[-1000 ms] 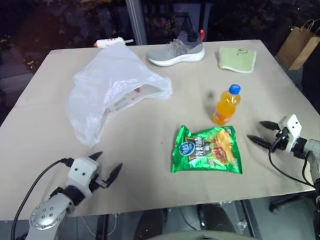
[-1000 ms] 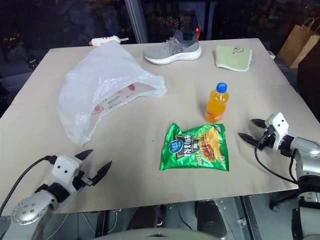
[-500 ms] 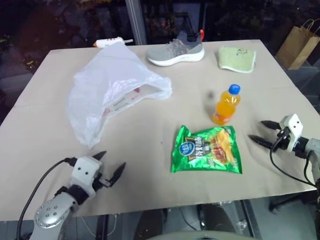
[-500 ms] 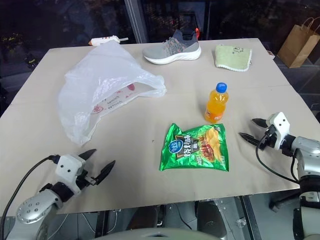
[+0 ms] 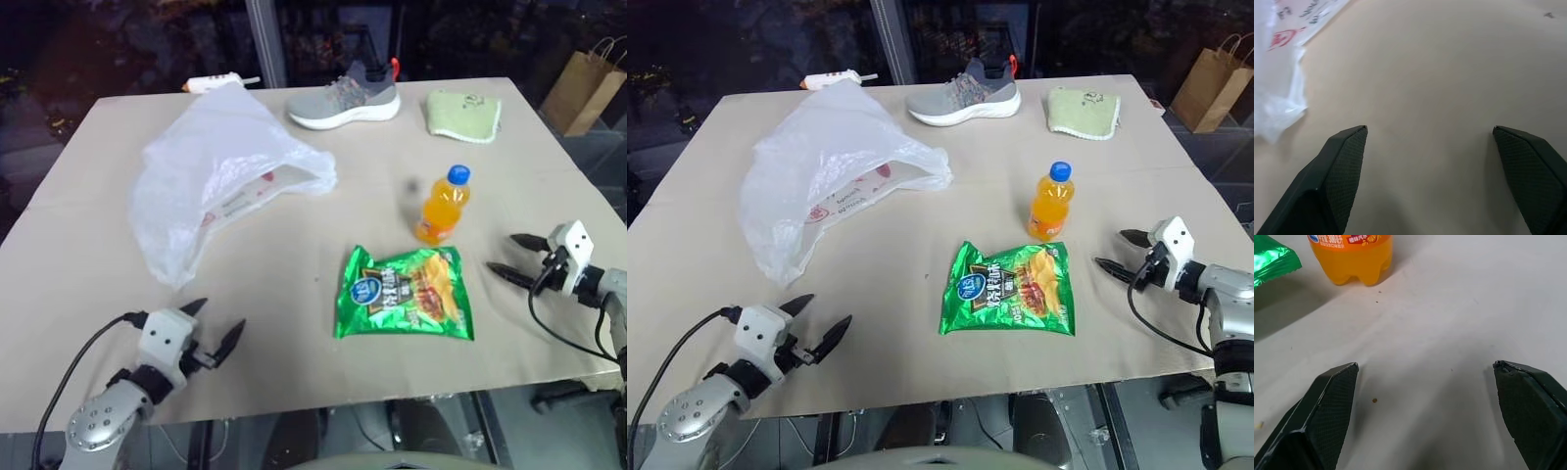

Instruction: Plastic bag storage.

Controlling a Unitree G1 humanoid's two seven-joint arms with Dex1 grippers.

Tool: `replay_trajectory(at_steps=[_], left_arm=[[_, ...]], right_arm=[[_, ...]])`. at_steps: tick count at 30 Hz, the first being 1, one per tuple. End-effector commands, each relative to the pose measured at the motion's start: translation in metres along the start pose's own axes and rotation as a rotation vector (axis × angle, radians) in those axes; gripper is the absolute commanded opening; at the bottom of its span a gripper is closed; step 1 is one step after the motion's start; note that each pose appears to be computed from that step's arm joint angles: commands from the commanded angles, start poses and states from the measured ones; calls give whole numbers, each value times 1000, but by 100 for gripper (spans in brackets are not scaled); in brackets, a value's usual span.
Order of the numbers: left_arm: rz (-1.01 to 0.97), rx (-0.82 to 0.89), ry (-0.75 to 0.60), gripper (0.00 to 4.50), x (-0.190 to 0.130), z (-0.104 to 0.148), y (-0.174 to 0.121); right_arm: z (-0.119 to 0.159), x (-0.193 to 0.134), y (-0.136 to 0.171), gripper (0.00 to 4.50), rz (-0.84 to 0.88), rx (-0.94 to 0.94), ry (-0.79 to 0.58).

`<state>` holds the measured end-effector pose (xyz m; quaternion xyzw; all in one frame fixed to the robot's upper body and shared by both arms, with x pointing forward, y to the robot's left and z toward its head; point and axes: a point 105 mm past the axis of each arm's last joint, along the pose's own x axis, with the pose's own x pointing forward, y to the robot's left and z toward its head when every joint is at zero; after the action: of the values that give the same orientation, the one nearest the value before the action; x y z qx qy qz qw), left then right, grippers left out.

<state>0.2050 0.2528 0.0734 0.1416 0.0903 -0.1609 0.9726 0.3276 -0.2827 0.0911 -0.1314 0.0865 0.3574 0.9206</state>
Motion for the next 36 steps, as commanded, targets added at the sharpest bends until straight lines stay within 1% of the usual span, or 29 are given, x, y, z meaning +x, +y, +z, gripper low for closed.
replay_trajectory(at_steps=[1, 5, 7, 10, 13, 15, 17, 20, 21, 24, 29, 34, 36], left_arm=[[52, 25, -78, 425, -13, 26, 6], [94, 1, -95, 425, -20, 31, 12], [119, 0, -121, 425, -22, 37, 18], [185, -17, -157, 425, -26, 45, 32], [281, -37, -154, 425, -25, 45, 50], [280, -43, -126, 425, -17, 40, 53], [268, -68, -112, 425, -10, 37, 55], [274, -66, -98, 425, -2, 35, 60], [297, -63, -93, 425, 2, 35, 67], [308, -82, -82, 425, 12, 32, 75], [253, -105, -77, 425, 32, 29, 68], [234, -94, -86, 425, 47, 34, 65], [249, -103, -95, 374, 49, 36, 69]], right_arm=[[18, -7, -4, 450, 0, -47, -44], [23, -10, 2, 450, 30, -52, -54], [33, -14, 10, 450, 68, -50, -80], [57, -16, 31, 450, 167, -25, -134], [89, -15, 64, 450, 302, 34, -221], [115, -10, 92, 450, 401, 29, -270], [135, -7, 112, 450, 466, 19, -299], [151, -3, 126, 450, 500, 6, -316], [156, 0, 131, 450, 506, -17, -322], [160, 3, 141, 450, 526, -41, -327], [157, 7, 145, 450, 528, -41, -322], [154, 10, 149, 450, 523, -44, -311], [152, 11, 148, 450, 515, -47, -303]])
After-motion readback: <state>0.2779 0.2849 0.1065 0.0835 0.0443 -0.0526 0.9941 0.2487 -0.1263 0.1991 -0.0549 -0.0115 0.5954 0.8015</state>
